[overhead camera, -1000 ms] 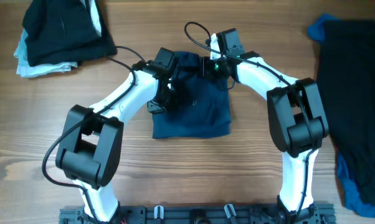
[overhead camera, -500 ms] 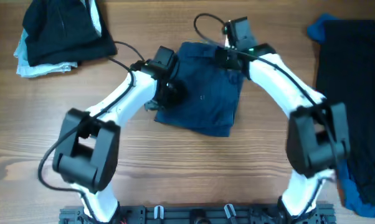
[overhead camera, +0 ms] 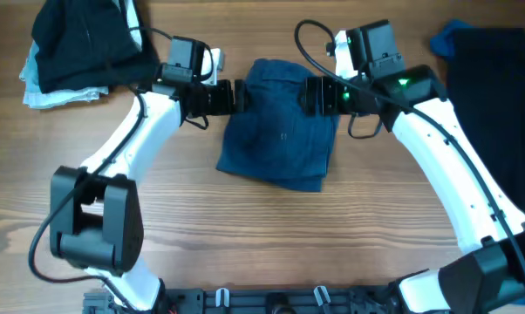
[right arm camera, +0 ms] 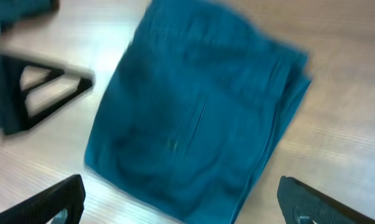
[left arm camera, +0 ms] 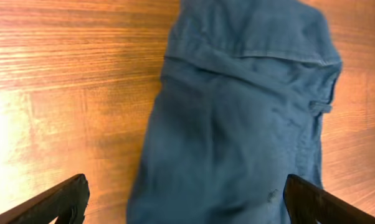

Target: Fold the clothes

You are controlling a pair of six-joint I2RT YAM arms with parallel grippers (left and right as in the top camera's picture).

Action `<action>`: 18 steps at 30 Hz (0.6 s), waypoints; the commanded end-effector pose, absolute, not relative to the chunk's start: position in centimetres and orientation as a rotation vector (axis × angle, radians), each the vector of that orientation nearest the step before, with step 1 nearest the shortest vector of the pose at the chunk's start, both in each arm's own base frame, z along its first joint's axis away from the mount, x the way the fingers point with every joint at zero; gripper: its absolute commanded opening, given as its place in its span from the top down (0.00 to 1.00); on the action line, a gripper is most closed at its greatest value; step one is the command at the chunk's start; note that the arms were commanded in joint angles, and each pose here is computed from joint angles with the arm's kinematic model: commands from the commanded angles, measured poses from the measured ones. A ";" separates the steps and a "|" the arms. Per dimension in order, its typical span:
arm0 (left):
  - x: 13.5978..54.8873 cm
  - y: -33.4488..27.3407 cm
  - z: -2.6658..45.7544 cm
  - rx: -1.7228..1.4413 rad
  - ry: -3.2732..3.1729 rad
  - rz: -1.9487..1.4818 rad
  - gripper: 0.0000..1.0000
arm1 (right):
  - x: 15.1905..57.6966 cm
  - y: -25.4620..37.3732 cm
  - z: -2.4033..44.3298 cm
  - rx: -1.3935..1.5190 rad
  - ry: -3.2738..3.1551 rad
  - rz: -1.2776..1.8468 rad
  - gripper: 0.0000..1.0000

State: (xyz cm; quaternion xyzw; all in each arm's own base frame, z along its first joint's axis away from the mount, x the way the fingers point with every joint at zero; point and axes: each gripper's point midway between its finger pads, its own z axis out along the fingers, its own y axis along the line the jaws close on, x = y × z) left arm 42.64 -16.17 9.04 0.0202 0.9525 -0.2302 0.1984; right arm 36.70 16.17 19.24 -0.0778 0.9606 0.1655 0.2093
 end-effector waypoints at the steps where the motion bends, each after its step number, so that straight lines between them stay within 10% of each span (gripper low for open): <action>1: 42.7 -17.3 5.8 0.177 2.694 -0.751 0.00 | 34.9 17.4 20.1 -0.294 2.685 0.591 0.00; 12: 41.7 -19.3 0.3 0.195 2.770 -0.921 0.02 | 33.2 18.1 19.8 -0.356 2.727 0.672 0.00; 18: 38.8 -22.0 -0.2 0.258 2.845 -1.019 0.39 | 33.2 18.1 19.9 -0.356 2.728 0.676 0.00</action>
